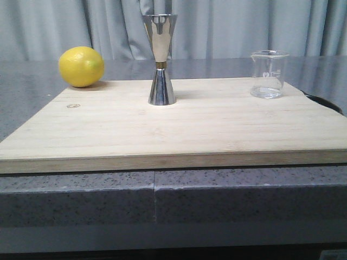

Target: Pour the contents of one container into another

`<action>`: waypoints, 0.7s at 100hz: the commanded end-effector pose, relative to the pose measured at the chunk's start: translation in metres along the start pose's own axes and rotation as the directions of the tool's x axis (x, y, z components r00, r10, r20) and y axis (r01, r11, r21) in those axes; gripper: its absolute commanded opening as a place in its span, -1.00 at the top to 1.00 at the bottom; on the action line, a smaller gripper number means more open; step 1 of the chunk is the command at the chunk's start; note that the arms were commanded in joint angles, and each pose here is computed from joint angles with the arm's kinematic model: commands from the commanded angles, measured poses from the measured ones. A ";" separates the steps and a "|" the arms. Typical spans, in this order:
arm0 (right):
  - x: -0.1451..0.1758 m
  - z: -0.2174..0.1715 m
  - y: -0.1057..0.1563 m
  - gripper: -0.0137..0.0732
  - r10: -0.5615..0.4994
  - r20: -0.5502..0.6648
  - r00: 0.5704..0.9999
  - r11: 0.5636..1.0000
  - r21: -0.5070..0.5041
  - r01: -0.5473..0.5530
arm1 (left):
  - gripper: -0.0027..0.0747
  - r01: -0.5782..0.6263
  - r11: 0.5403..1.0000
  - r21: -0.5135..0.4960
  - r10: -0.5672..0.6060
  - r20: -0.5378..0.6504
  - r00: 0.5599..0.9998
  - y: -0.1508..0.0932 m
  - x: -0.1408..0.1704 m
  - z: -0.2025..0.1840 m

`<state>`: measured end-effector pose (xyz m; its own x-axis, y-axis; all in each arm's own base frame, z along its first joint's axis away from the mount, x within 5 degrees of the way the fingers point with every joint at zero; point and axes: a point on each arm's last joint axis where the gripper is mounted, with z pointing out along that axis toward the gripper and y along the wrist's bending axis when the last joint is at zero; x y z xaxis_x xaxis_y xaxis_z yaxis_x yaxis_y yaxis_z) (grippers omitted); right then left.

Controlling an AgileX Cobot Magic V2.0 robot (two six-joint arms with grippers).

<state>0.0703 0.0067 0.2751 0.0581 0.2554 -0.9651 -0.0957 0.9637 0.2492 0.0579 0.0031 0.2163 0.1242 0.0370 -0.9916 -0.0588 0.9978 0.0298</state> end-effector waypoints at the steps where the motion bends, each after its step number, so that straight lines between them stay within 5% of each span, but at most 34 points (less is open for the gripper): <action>1: 0.007 -0.011 -0.005 0.84 -0.045 0.059 0.997 0.999 0.033 0.044 | 0.99 0.011 1.000 -0.002 -0.011 0.046 0.999 0.000 0.001 0.001; 35: 0.021 -0.028 -0.001 0.84 -0.076 0.123 0.989 0.996 -0.046 0.082 | 0.99 0.011 1.000 -0.002 -0.011 0.046 0.999 0.000 0.001 0.001; 70: 0.042 -0.024 -0.014 0.84 -0.163 0.112 0.980 0.986 0.046 0.159 | 0.99 0.011 1.000 -0.002 -0.011 0.046 0.999 0.000 0.001 0.001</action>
<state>0.0538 0.0017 0.2219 0.1274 0.1322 -0.9830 -0.0410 0.9909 0.1279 0.0579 0.0031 0.2163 0.1242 0.0370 -0.9916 -0.0588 0.9978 0.0298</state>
